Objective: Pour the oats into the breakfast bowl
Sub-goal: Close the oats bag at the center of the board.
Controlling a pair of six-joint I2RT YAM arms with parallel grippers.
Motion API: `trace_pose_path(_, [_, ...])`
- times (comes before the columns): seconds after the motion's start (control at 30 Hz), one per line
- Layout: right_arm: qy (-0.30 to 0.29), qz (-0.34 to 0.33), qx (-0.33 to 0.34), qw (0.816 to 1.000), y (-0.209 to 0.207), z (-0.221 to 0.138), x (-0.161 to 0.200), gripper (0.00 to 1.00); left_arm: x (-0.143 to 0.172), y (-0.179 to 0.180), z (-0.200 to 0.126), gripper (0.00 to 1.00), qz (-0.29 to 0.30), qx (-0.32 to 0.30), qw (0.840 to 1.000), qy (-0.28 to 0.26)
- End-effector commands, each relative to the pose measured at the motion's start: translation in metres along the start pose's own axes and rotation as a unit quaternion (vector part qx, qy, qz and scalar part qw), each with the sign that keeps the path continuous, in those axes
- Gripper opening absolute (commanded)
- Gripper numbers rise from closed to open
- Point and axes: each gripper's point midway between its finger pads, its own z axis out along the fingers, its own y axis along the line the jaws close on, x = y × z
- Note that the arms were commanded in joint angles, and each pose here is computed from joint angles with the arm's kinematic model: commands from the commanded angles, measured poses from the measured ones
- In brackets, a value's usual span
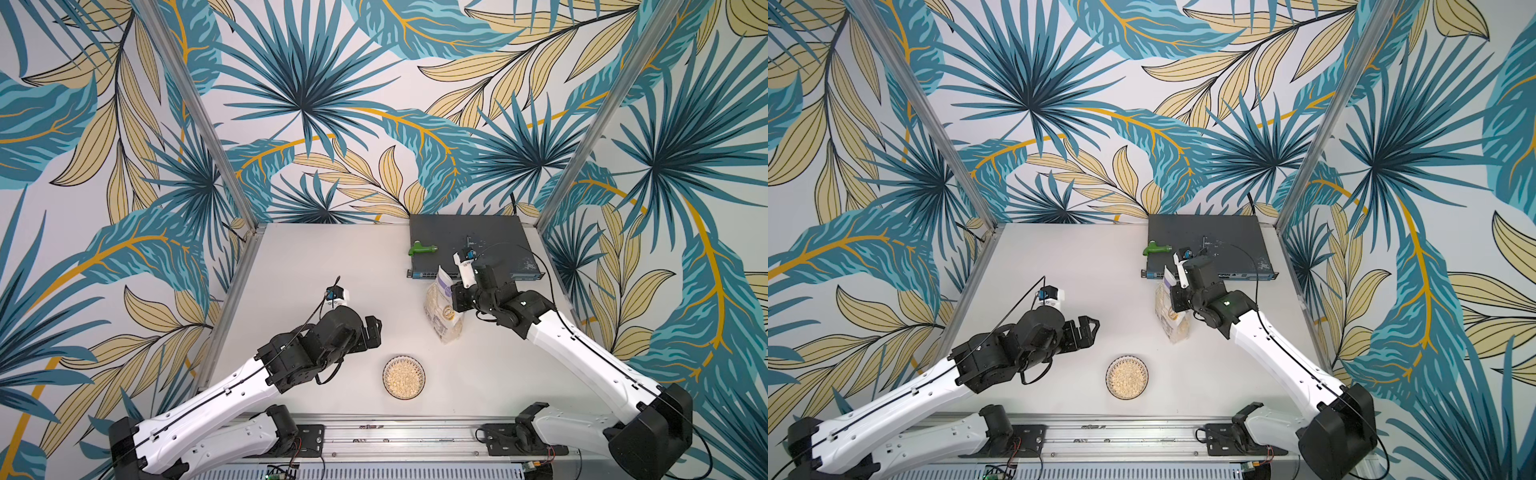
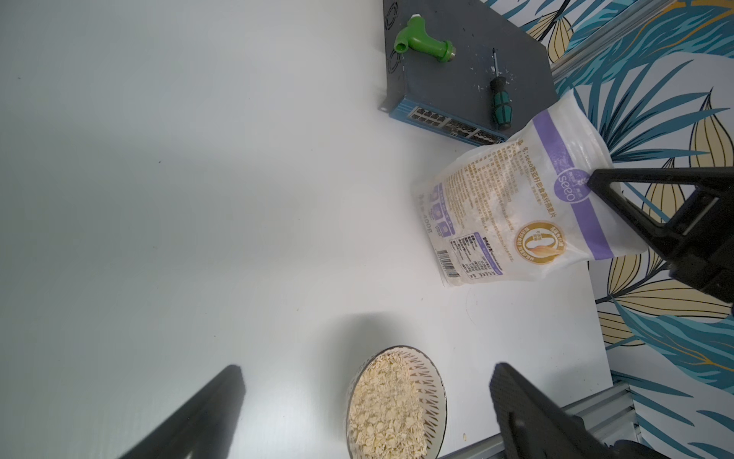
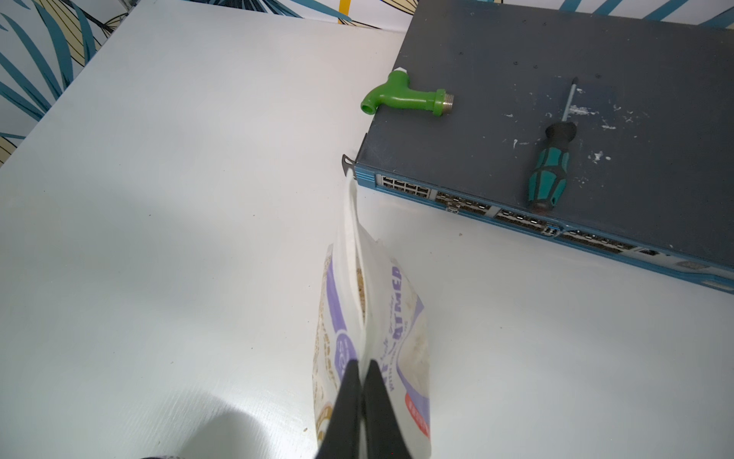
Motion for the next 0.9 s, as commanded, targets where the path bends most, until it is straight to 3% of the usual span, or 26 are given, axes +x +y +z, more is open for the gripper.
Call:
trace_pose_path(0.0, [-0.025,0.015,0.011,1.0,-0.005,-0.014,-0.011,0.24,-0.006,-0.008,-0.002,1.0,0.004,0.021,1.0,-0.014])
trace_pose_path(0.07, [-0.015,0.018,0.002,1.0,-0.002,-0.01,-0.005,0.46,-0.008,-0.009,-0.002,1.0,0.003,0.024,1.0,-0.016])
trace_pose_path(0.1, [-0.011,0.02,-0.003,1.0,-0.001,-0.008,-0.001,0.5,-0.008,-0.01,-0.002,1.0,0.003,0.024,1.0,-0.017])
trace_pose_path(0.4, [0.03,0.022,-0.045,0.998,0.011,-0.002,0.034,0.53,-0.008,-0.009,-0.001,1.0,0.005,0.022,1.0,-0.017])
trace_pose_path(0.5, [0.039,0.022,-0.037,0.998,0.007,-0.002,0.041,0.45,-0.007,-0.009,0.0,1.0,0.004,0.022,1.0,-0.016])
trace_pose_path(0.6, [0.035,0.021,-0.023,0.999,0.002,-0.006,0.039,0.2,-0.007,-0.009,0.001,1.0,0.004,0.02,1.0,-0.016])
trace_pose_path(0.63, [0.031,0.02,-0.021,0.999,0.001,-0.007,0.036,0.05,-0.006,-0.009,0.001,1.0,0.004,0.021,1.0,-0.015])
trace_pose_path(0.67, [0.026,0.022,-0.015,0.999,-0.001,-0.009,0.034,0.0,-0.006,-0.009,0.001,1.0,0.003,0.021,1.0,-0.015])
trace_pose_path(0.87, [-0.017,0.034,0.002,0.999,-0.006,-0.023,0.016,0.0,-0.007,-0.011,0.001,1.0,0.005,0.023,1.0,-0.015])
